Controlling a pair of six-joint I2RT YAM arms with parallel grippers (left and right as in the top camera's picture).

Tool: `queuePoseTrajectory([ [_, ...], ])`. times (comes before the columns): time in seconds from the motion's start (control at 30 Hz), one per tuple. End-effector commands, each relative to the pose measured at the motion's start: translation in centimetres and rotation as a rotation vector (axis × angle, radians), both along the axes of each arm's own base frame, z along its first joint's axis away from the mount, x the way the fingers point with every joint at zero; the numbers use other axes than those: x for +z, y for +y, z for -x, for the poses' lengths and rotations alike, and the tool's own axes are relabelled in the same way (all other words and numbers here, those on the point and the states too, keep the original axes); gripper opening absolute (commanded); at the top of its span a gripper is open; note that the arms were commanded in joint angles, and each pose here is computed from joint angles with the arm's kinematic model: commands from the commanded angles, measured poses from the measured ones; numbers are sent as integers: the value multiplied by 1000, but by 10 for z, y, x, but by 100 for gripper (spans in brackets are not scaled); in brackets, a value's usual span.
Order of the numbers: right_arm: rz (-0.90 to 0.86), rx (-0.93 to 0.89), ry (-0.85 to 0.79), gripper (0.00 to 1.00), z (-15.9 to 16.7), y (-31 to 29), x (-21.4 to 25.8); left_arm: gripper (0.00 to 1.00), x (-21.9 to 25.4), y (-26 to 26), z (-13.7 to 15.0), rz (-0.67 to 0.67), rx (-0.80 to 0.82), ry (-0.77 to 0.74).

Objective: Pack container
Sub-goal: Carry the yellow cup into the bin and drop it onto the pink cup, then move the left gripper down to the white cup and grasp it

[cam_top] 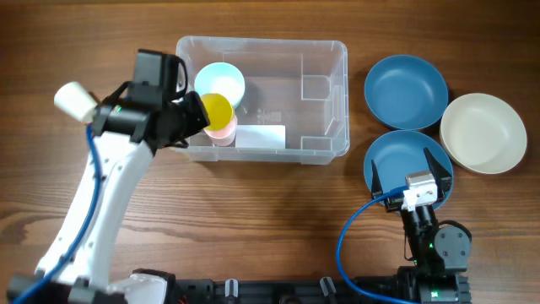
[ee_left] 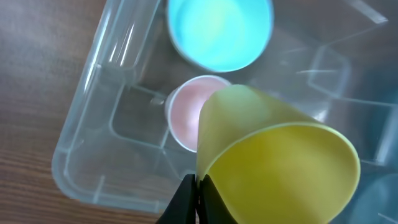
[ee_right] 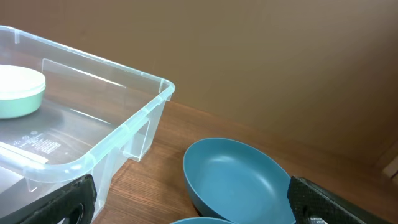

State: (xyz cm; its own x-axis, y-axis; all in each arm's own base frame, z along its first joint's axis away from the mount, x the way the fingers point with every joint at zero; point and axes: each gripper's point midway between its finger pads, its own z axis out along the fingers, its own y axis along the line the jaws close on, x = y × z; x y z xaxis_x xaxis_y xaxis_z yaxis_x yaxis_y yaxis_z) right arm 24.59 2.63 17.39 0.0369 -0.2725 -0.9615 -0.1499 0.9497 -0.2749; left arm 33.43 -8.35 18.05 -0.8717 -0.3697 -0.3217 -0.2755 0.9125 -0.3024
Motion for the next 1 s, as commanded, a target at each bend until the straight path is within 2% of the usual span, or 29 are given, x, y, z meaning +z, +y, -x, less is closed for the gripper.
queuePoseTrajectory([
  [0.0,8,22,4,100,0,4,-1,4,-22,3,-2,-32,16,71],
  [0.07,8,22,4,100,0,4,-1,8,-29,7,-2,-54,28,93],
  [0.1,8,22,4,100,0,4,-1,18,-29,8,-2,-61,31,92],
  [0.17,8,22,4,100,0,4,-1,52,-28,8,-3,-60,31,84],
  [0.2,8,22,4,100,0,4,-1,66,-26,7,-6,-58,31,71],
  [0.33,8,22,4,100,0,4,-1,64,3,23,-16,-49,101,-1],
  [0.43,8,22,4,100,0,4,-1,63,35,85,-12,-82,342,-51],
  [0.5,8,22,4,99,0,4,-1,62,44,124,2,-66,484,-49],
  [0.63,8,22,4,100,0,4,-1,64,36,206,64,-5,934,90],
  [0.7,8,22,4,100,0,4,-1,51,20,231,101,50,1183,195],
  [0.83,8,22,4,100,0,4,-1,42,-27,253,143,171,1385,315],
  [0.97,8,22,4,100,0,4,-1,9,-76,273,175,276,1526,332],
])
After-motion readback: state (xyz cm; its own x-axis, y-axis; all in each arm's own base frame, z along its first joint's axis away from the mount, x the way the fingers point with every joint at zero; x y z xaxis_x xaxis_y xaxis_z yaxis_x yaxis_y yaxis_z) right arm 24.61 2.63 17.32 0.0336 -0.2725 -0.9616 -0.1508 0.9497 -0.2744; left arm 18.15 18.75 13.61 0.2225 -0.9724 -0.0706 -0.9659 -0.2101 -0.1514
